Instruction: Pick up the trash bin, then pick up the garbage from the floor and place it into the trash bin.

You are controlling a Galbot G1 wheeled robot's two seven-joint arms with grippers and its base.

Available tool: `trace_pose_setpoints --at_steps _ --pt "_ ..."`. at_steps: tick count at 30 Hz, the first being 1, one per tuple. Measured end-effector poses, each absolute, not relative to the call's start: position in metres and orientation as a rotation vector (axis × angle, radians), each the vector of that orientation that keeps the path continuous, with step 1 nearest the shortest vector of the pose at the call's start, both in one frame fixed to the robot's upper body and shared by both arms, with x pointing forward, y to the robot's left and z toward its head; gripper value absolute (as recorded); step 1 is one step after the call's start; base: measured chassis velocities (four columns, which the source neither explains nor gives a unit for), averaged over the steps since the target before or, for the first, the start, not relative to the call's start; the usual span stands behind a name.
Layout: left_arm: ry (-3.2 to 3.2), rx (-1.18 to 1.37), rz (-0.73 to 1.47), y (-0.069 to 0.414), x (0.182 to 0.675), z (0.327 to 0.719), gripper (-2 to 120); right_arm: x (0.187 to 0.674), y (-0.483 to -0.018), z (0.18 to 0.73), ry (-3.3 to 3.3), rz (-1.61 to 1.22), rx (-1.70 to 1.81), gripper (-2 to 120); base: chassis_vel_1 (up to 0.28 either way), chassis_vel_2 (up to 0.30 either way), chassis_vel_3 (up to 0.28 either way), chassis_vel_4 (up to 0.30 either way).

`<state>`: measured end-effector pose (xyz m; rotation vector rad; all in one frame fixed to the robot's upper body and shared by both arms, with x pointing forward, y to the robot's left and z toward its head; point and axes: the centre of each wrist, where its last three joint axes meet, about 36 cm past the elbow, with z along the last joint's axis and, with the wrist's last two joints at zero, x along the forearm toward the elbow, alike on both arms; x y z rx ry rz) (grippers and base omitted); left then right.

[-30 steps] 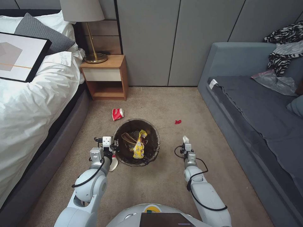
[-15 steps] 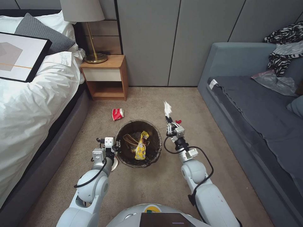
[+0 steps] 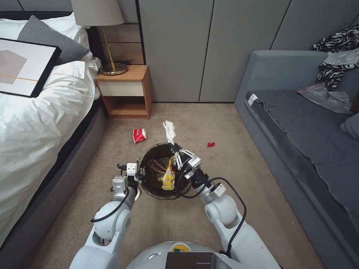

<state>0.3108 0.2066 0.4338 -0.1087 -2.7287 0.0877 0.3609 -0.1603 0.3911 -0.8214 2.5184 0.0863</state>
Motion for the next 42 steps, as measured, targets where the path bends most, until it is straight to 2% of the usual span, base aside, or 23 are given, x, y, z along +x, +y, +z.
trace_pose_setpoints --at_steps 7,23,24,25,27,28,29,31,34,38,42 --pt "-2.728 -0.119 0.092 0.203 0.311 0.434 3 0.356 -0.139 0.39 2.51 0.114 -0.935 0 0.0 0.0 0.0 0.0" --pt "-2.737 -0.122 0.103 0.202 0.313 0.437 3 0.334 -0.122 0.321 2.655 0.114 -1.045 0 0.0 0.0 0.0 0.0" --pt "-2.738 -0.122 0.104 0.202 0.313 0.437 3 0.332 -0.122 0.318 2.66 0.113 -1.047 5 0.0 0.0 0.0 0.0" --pt "-2.738 -0.122 0.104 0.202 0.313 0.437 3 0.332 -0.122 0.318 2.66 0.113 -1.047 5 0.0 0.0 0.0 0.0" --pt "-2.738 -0.123 0.106 0.202 0.314 0.438 3 0.327 -0.122 0.31 2.681 0.103 -1.053 15 0.0 0.0 0.0 0.0" --pt "-2.738 -0.123 0.106 0.202 0.314 0.438 3 0.327 -0.122 0.31 2.681 0.103 -1.053 15 0.0 0.0 0.0 0.0" --pt "-2.738 -0.122 0.107 0.202 0.314 0.438 3 0.325 -0.122 0.307 2.686 0.097 -1.055 23 0.0 0.0 0.0 0.0" --pt "-2.738 -0.122 0.107 0.202 0.314 0.438 3 0.324 -0.122 0.306 2.686 0.096 -1.055 25 0.0 0.0 0.0 0.0" --pt "-2.739 -0.122 0.108 0.202 0.314 0.438 3 0.323 -0.122 0.306 2.686 0.094 -1.054 41 0.0 0.0 0.0 0.0" --pt "-2.74 -0.122 0.108 0.202 0.314 0.439 3 0.324 -0.123 0.307 2.685 0.093 -1.051 50 0.0 0.0 0.0 0.0" --pt "-2.74 -0.122 0.108 0.202 0.314 0.439 3 0.324 -0.124 0.307 2.685 0.091 -1.047 70 0.0 0.0 0.0 0.0"
